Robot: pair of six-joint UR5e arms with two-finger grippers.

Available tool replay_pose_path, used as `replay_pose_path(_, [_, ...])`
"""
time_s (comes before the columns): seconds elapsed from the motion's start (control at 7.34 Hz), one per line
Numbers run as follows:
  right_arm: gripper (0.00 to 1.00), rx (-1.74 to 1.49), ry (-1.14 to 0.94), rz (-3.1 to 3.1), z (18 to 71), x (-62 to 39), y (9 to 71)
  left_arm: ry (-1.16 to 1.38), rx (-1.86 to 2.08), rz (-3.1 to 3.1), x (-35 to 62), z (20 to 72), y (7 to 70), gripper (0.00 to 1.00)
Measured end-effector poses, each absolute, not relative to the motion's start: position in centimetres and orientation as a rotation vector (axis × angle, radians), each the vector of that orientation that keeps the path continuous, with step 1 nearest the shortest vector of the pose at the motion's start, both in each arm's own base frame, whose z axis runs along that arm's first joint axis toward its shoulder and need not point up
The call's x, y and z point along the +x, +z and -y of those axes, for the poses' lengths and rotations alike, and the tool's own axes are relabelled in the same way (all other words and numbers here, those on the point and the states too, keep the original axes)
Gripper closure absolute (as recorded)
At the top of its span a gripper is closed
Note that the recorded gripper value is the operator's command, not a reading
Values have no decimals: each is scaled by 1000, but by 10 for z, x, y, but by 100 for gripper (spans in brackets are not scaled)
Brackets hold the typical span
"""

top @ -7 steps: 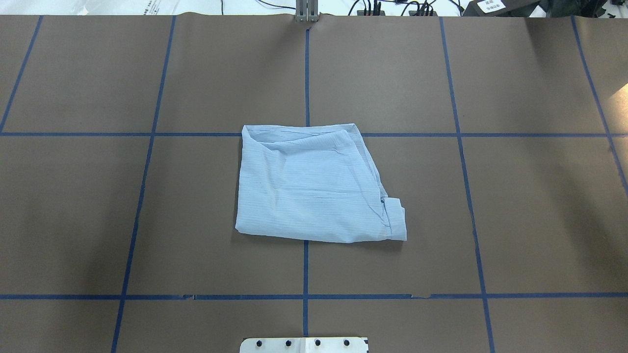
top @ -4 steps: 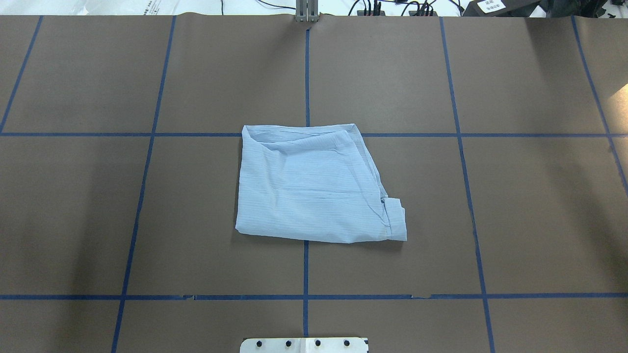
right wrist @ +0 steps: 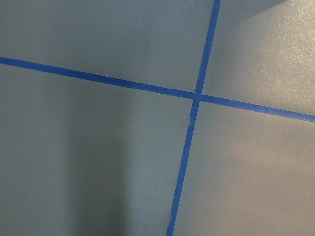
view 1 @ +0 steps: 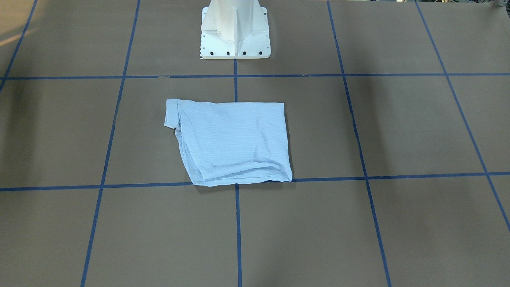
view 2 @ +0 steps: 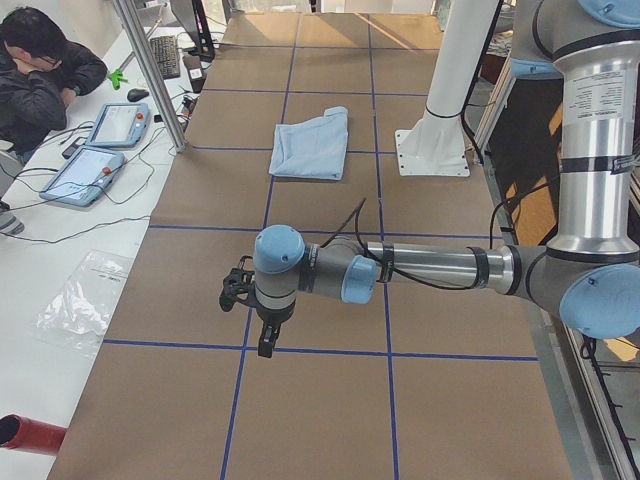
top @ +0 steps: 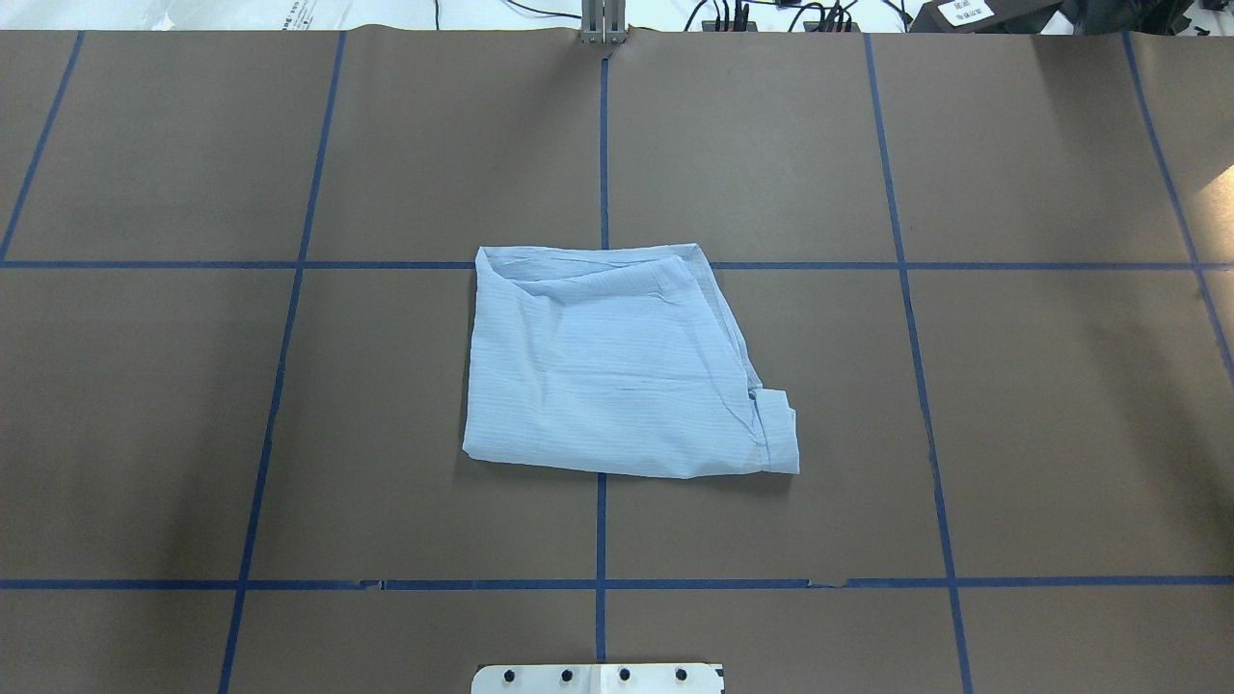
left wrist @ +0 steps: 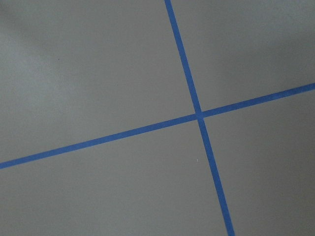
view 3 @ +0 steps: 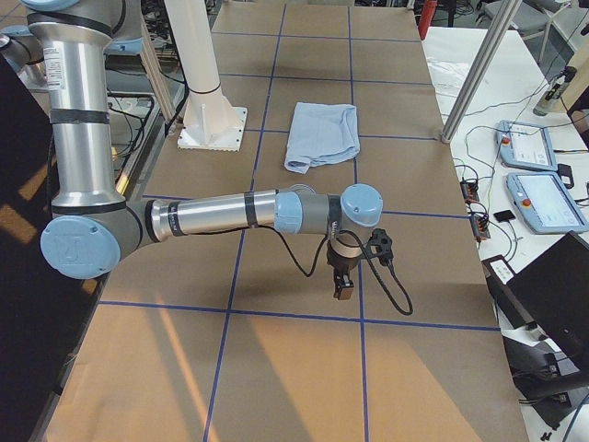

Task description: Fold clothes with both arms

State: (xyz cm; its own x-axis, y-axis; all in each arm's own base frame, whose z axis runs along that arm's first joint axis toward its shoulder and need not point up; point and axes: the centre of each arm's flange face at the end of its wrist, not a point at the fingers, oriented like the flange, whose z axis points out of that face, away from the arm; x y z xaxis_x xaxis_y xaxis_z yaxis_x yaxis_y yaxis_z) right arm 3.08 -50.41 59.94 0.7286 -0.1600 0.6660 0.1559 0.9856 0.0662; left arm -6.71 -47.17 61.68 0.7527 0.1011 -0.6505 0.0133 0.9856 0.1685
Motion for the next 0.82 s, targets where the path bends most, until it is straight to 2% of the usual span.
replay_pose_path(0.82, [0, -26, -120, 743, 488, 37, 614, -22, 101, -768, -63, 465, 602, 0])
